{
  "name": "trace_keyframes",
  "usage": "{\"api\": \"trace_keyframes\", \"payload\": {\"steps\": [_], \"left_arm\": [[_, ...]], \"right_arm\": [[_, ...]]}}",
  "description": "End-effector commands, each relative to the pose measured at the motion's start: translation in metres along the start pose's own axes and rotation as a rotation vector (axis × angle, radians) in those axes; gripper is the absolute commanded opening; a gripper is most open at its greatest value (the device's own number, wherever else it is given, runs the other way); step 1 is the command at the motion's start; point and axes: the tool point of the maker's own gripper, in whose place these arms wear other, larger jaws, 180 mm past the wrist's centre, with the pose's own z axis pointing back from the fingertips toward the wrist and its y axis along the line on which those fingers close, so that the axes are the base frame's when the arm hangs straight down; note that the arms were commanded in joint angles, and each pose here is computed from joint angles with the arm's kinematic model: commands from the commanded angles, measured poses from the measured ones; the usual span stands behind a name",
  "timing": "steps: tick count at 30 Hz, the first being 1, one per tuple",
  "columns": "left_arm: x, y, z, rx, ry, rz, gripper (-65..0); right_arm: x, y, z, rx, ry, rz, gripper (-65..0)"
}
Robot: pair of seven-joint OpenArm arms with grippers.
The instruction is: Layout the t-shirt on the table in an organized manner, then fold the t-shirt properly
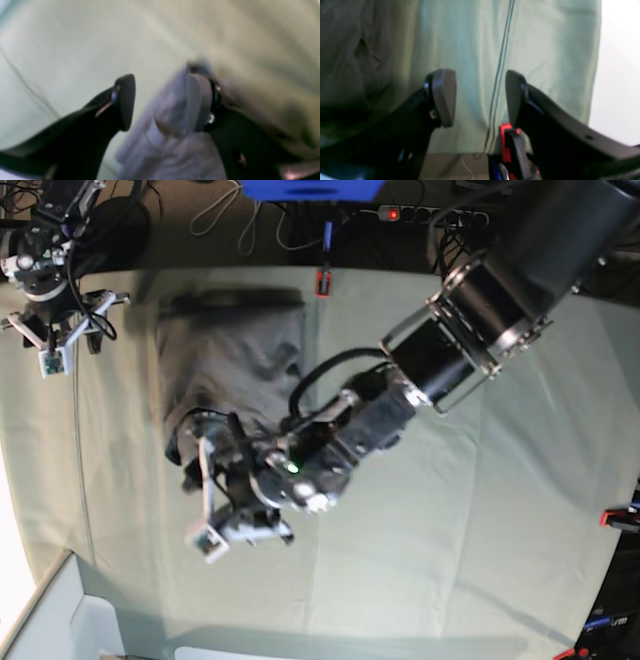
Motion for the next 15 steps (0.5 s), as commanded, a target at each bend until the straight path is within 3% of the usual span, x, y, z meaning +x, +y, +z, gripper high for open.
{"api": "trace_keyframes", "payload": {"steps": [1,3,8,11,13,15], "left_arm": [[0.009,0.011,0.009,0.020,-0.042,0.010,-32.5],[0.010,0.027,0.024,0.053,-0.078,0.045,-32.5],[-0.041,0.089,0.083,0.210,-0.107,0.216,-32.5],[-0.077,0.117,0.129,0.326,-0.122,0.318,-33.4],[-0.105,0.127,0.160,0.399,-0.120,0.381,-41.2],[-0.133,0.130,0.184,0.455,-0.087,0.433,-54.7]], "right_arm": [[0.005,-0.002,0.005,-0.001,-0.029,0.007,-35.9],[-0.005,0.000,0.008,0.006,-0.005,0.009,-35.9],[-0.033,0.016,0.018,0.035,0.057,-0.013,-36.1],[-0.051,0.024,0.025,0.055,0.099,-0.011,-40.4],[-0.063,0.030,0.030,0.066,0.127,-0.019,-47.6],[-0.072,0.032,0.033,0.072,0.150,-0.019,-56.7]]}}
